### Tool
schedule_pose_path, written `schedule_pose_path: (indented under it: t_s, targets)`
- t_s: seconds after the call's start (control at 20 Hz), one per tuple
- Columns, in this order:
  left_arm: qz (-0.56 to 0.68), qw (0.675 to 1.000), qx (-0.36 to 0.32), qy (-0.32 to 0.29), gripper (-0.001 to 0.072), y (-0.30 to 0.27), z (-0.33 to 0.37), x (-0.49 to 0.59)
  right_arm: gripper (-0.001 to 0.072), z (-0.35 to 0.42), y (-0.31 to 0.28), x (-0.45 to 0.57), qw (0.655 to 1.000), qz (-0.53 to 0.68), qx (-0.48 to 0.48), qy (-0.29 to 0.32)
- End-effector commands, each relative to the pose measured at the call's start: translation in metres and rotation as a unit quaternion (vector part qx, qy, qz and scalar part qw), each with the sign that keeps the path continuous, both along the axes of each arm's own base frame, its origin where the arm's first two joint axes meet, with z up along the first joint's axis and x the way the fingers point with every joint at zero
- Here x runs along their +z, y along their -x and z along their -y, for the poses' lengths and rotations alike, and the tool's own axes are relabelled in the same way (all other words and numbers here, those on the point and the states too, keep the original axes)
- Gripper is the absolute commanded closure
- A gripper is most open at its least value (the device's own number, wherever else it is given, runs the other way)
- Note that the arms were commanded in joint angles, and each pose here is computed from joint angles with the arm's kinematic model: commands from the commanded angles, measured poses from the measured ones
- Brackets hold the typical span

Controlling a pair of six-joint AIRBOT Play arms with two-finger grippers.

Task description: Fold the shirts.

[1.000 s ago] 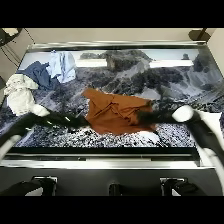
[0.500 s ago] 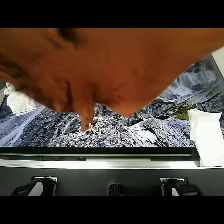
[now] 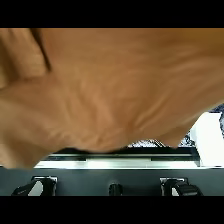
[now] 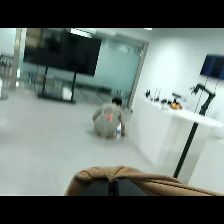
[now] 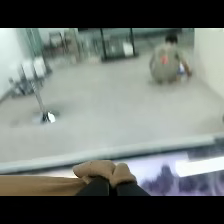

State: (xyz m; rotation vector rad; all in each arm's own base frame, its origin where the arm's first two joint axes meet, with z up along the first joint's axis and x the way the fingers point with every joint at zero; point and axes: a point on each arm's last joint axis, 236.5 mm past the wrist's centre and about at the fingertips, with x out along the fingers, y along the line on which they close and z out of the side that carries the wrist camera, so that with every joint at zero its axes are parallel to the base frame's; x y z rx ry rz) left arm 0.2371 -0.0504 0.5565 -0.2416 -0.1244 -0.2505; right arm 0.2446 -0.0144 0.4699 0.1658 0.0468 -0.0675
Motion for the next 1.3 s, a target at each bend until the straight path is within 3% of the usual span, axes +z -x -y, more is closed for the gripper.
schedule_pose_path:
  t_s: [0.0,0.2,0.45,0.65,0.85,0.9,0.95,1.0,1.05,1.15,1.25]
  targets:
    - [-0.144,0.989,-0.019,0.009,0.0681,-0.058,-0.016,-0.077,0.0669,0.004,-0.041,-0.11,0.974,-0.225,-0.022,-0.013]
    - [-0.347,0.936,-0.049,0.024,0.068,-0.156,-0.046,-0.251,0.0668,-0.009,-0.157,-0.236,0.929,-0.37,-0.016,-0.014]
    - [-0.437,0.897,-0.044,0.058,0.068,-0.253,-0.062,-0.412,0.0668,-0.058,-0.293,-0.353,0.918,-0.363,0.012,-0.16]
    - [-0.508,0.855,-0.071,0.072,0.0678,-0.275,-0.042,-0.501,0.0667,-0.084,-0.319,-0.417,0.891,-0.391,0.027,-0.227]
    - [-0.537,0.836,-0.102,0.055,0.0677,-0.275,-0.013,-0.537,0.0667,-0.091,-0.298,-0.459,0.853,-0.466,0.023,-0.232]
    - [-0.536,0.836,-0.104,0.054,0.0673,-0.274,-0.011,-0.534,0.0622,-0.088,-0.293,-0.455,0.85,-0.472,0.021,-0.232]
    - [-0.539,0.833,-0.109,0.051,0.0596,-0.27,-0.013,-0.529,0.037,-0.081,-0.286,-0.445,0.85,-0.475,0.021,-0.228]
    - [-0.547,0.828,-0.116,0.048,0.0442,-0.263,-0.017,-0.522,0.0239,-0.068,-0.28,-0.431,0.854,-0.474,0.026,-0.213]
    - [-0.557,0.82,-0.121,0.045,0.0284,-0.255,-0.028,-0.515,0.0236,-0.047,-0.271,-0.417,0.859,-0.473,0.026,-0.192]
    - [-0.584,0.803,-0.104,0.053,0.0263,-0.236,-0.064,-0.504,0.0237,0.007,-0.244,-0.395,0.858,-0.484,-0.005,-0.174]
    - [-0.624,0.775,-0.058,0.083,0.0264,-0.207,-0.108,-0.506,0.0244,0.05,-0.201,-0.39,0.831,-0.528,-0.027,-0.173]
